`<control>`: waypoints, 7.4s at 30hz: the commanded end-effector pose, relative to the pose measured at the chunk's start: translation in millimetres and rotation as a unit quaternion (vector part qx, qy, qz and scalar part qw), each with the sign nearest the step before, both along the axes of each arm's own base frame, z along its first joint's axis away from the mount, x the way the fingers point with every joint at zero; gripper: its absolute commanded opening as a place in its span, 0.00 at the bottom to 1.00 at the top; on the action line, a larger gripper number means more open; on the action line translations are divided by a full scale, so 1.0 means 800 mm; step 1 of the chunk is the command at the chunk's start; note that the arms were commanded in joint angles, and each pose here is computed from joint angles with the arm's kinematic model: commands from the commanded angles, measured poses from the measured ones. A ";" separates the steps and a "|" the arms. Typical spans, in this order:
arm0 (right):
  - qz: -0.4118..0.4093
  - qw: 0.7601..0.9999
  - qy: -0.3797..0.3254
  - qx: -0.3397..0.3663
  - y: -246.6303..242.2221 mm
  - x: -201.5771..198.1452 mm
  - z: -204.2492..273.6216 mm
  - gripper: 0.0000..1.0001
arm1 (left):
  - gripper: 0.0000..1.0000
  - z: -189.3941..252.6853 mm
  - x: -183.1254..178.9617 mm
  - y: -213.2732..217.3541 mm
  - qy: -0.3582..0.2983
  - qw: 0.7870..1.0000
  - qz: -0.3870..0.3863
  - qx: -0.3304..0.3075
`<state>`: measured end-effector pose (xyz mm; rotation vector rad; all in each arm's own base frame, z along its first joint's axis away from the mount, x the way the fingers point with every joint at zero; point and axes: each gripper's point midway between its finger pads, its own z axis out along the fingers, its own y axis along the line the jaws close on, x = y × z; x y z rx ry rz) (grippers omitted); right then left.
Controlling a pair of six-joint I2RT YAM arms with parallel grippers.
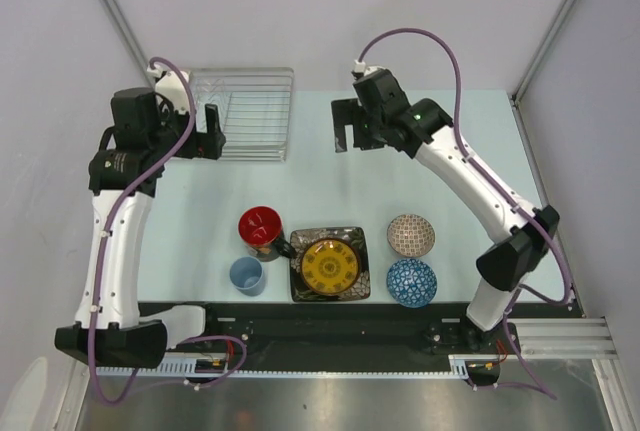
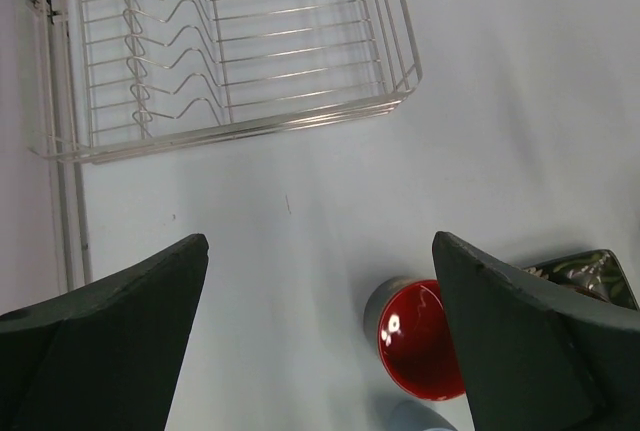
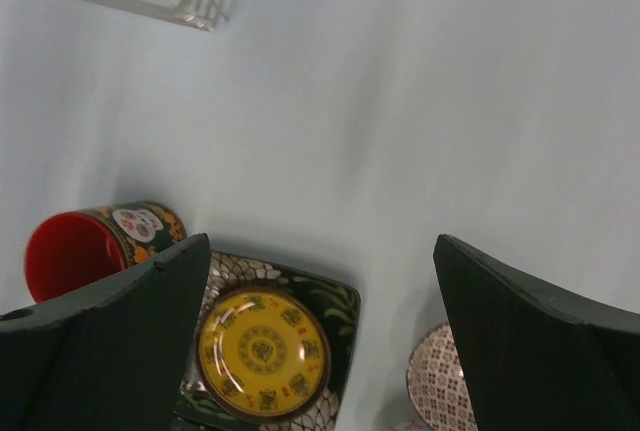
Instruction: Load the mixed dishes into the dish rack
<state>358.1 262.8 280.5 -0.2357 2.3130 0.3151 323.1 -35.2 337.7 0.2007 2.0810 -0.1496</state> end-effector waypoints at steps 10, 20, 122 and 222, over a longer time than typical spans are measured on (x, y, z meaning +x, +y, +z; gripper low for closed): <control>0.022 0.997 -0.070 0.019 0.129 0.152 -0.035 0.99 | 0.96 -0.024 0.053 0.007 -0.026 0.999 0.023 -0.003; 0.046 0.989 -0.069 0.118 0.187 0.176 -0.082 0.90 | 0.95 -0.056 0.057 0.000 -0.018 1.000 -0.001 -0.002; -0.348 0.929 0.112 -0.060 -0.216 0.103 -0.187 0.80 | 0.89 -0.221 0.289 -0.138 0.034 0.991 -0.128 0.014; -0.217 0.971 0.103 -0.001 -0.139 0.235 -0.217 1.00 | 0.73 -0.260 0.096 -0.101 0.065 0.972 -0.188 0.124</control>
